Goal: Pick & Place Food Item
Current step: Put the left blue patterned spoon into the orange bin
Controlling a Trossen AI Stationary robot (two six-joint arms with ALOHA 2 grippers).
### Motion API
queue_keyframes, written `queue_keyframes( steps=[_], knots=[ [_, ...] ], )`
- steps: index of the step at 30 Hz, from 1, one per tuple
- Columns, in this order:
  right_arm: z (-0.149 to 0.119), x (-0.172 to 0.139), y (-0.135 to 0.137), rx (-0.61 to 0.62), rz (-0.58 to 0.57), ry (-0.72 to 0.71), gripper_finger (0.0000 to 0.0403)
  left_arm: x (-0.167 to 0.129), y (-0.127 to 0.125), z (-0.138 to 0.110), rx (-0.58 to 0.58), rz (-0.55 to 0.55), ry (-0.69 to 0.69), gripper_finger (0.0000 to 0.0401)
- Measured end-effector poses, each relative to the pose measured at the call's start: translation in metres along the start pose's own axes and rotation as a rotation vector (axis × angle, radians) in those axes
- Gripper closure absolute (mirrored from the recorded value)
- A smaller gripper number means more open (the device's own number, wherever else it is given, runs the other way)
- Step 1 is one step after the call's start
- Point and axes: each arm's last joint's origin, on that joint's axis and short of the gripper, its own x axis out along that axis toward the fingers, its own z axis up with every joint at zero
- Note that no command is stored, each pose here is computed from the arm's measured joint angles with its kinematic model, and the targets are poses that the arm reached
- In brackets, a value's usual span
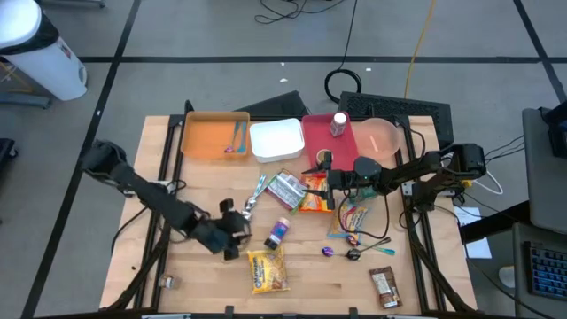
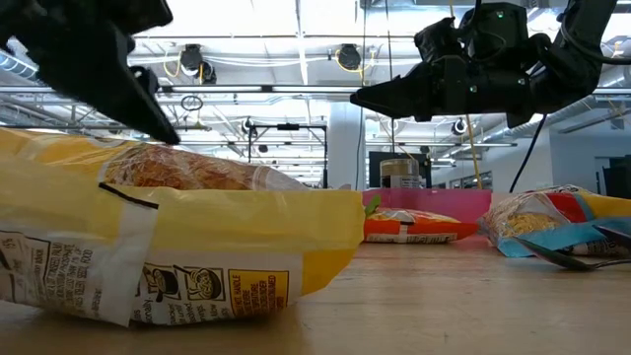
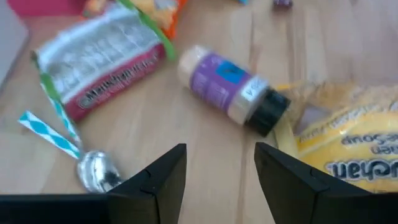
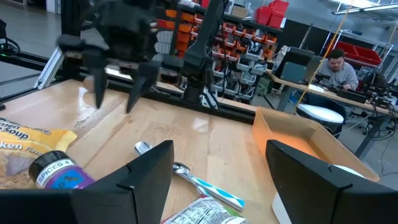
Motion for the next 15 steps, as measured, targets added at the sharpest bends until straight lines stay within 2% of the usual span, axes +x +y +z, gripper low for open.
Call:
queue_keyframes(
  steps=[8,15],
  knots=[
    [0.0,0.0,0.0,0.001,-0.001,0.002,0.0151,0.026,-0.019,-0.005,0.174,0.183,0.324,0.0203],
    [0.0,0.0,0.0,0.001,-0.001,0.003,0.0151,0.041,-0.021,-0.012,0.256,0.22,0.422,0.0203]
  ],
)
